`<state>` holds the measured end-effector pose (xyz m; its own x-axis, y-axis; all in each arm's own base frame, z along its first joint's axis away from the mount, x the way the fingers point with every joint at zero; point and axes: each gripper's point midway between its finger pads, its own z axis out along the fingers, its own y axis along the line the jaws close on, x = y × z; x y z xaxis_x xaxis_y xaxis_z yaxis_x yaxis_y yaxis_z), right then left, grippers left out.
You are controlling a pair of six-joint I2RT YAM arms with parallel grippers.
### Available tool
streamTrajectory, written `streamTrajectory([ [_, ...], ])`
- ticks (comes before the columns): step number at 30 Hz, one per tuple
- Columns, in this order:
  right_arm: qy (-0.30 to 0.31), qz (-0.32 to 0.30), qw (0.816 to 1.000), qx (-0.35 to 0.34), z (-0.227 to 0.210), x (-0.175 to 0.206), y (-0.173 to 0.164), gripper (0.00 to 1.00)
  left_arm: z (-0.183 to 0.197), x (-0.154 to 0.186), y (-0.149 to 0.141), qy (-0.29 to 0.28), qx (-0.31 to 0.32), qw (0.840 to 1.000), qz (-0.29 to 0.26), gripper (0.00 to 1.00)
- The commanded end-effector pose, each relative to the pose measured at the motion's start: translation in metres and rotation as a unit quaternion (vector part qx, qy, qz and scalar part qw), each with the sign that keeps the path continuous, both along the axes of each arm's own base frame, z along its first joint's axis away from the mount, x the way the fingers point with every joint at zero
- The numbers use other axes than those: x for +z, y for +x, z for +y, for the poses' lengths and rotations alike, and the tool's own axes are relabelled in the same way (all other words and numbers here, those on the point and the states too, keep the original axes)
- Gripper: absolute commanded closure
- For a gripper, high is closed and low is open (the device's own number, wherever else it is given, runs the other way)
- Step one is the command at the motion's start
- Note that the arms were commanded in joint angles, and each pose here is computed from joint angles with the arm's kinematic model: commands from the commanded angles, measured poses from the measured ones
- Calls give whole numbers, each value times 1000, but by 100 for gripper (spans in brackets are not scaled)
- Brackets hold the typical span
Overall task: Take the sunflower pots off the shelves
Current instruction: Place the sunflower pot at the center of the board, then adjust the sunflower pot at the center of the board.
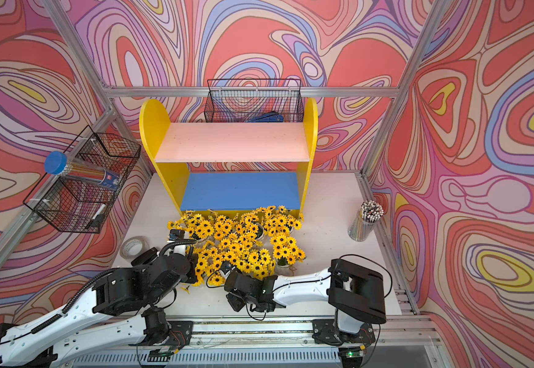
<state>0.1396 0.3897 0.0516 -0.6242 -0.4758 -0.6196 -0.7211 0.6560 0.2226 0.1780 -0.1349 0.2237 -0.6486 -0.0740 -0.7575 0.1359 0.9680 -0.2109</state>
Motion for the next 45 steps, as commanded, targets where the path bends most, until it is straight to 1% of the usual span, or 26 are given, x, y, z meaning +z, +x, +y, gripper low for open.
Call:
streamTrajectory([
  [1, 31, -17, 999, -31, 8, 12, 28, 100, 9, 9, 2, 9, 12, 1000, -12, 100],
  [5, 19, -28, 998, -46, 12, 6, 48, 100, 13, 18, 5, 10, 16, 999, -31, 100],
  [8, 22, -32, 998, -56, 12, 5, 60, 100, 14, 26, 6, 10, 13, 999, -41, 100],
  [11, 23, -28, 998, -49, 15, 8, 60, 100, 15, 31, 7, 13, 11, 999, -48, 100],
  [13, 33, -14, 999, -33, 17, 10, 47, 100, 17, 35, 7, 16, 11, 998, -52, 100],
  [16, 29, 2, 1000, -9, 15, 6, 20, 100, 24, 40, 8, 26, 16, 998, -63, 100],
  [19, 35, 7, 999, 20, 22, 7, -2, 100, 27, 42, 9, 30, 18, 997, -69, 100],
  [21, 52, 11, 998, 35, 34, 11, -10, 100, 28, 44, 9, 28, 20, 997, -73, 100],
  [23, 80, 13, 996, 39, 48, 16, -11, 100, 26, 47, 10, 25, 18, 997, -76, 100],
  [28, 111, 1, 993, 45, 86, 16, 0, 100, 27, 52, 11, 21, 21, 996, -82, 100],
  [32, 126, -9, 991, 39, 107, 18, 8, 100, 28, 55, 11, 20, 21, 996, -87, 100],
  [37, 134, -31, 990, -7, 112, 17, 34, 100, 27, 59, 11, 17, 16, 995, -92, 100],
  [40, 138, -28, 989, -41, 109, 14, 55, 100, 25, 58, 12, 20, 14, 995, -93, 100],
  [43, 147, -22, 988, -44, 109, 12, 68, 100, 23, 57, 13, 23, 13, 995, -93, 100],
  [45, 138, -27, 989, -41, 110, 11, 71, 100, 22, 56, 13, 24, 11, 995, -93, 100],
])
